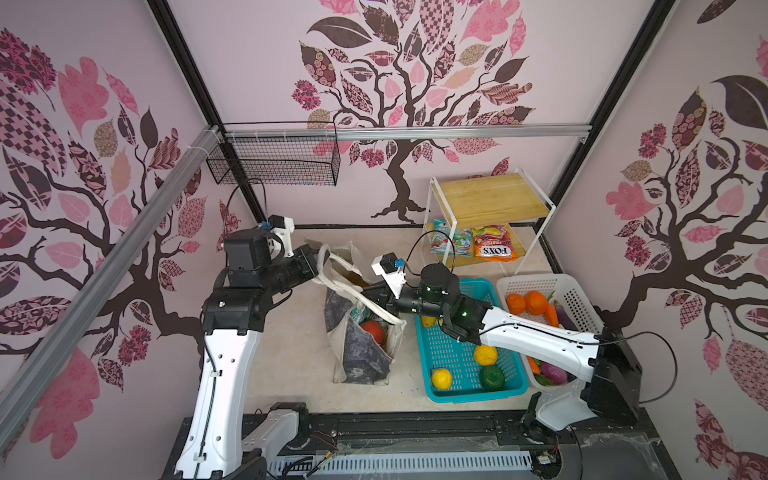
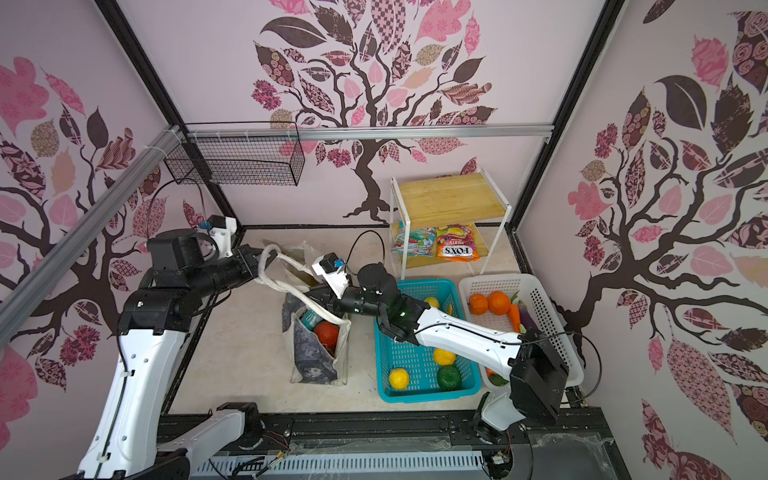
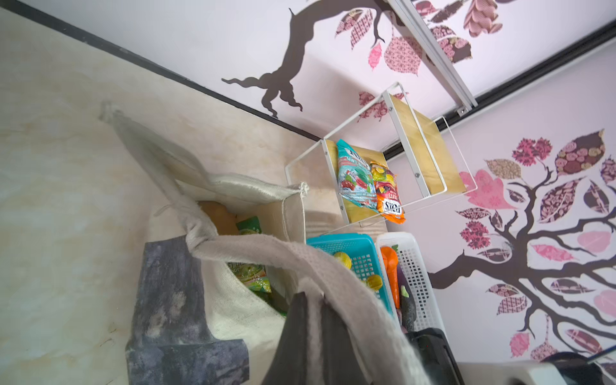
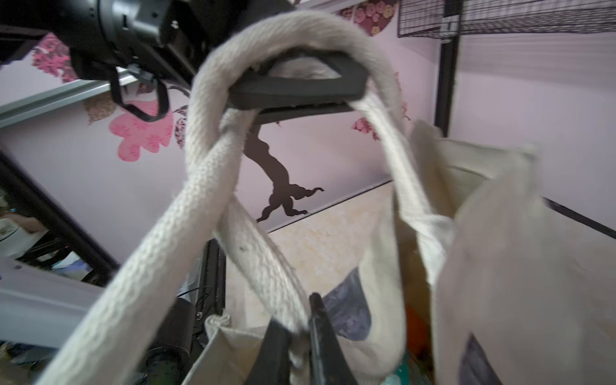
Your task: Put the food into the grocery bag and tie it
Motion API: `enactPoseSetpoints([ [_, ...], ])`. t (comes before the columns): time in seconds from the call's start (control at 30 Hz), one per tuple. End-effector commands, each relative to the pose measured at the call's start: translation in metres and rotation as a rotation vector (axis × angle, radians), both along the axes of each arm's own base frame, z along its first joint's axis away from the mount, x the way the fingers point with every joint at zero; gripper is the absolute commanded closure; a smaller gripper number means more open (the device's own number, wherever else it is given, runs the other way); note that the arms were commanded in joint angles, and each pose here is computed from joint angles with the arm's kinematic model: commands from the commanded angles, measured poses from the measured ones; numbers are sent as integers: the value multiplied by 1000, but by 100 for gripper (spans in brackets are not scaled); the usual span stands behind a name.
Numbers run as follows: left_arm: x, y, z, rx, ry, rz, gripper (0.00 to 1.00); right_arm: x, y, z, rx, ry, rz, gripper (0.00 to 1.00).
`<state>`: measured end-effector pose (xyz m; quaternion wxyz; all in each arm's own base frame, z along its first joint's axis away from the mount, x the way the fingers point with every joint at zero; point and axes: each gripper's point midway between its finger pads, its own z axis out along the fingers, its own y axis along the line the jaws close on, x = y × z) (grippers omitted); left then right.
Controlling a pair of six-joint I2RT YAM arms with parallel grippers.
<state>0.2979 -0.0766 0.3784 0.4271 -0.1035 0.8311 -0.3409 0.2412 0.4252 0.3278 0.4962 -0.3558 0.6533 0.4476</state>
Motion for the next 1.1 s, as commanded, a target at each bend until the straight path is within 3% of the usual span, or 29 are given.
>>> enactPoseSetpoints([
  [0.0, 16, 39, 10, -34, -56, 131, 100, 41, -49, -5, -87, 71, -305, 95],
  [0.2, 21, 65, 19, -31, -54, 222, 100, 53, -87, -5, -9, 126, -436, 97],
  [0.43, 13, 96, 27, 76, -47, 389, 100, 89, -123, -7, 5, 168, -641, 100],
  [0.5, 11, 104, 31, 90, -52, 430, 100, 94, -114, 2, 5, 164, -624, 100],
  [0.63, 14, 95, 37, 51, -90, 385, 100, 91, -76, 18, 75, 178, -508, 100],
  [0.8, 3, 110, 44, 141, -105, 458, 100, 110, -42, 20, 130, 212, -548, 100],
  [0.9, -8, 133, 38, 240, -73, 573, 100, 120, -19, 27, 83, 183, -632, 100],
  [1.0, -13, 150, 32, 296, -65, 663, 100, 123, 0, 38, 118, 199, -573, 100],
  [1.07, -8, 153, 31, 298, -61, 675, 100, 124, 12, 39, 76, 180, -527, 100],
])
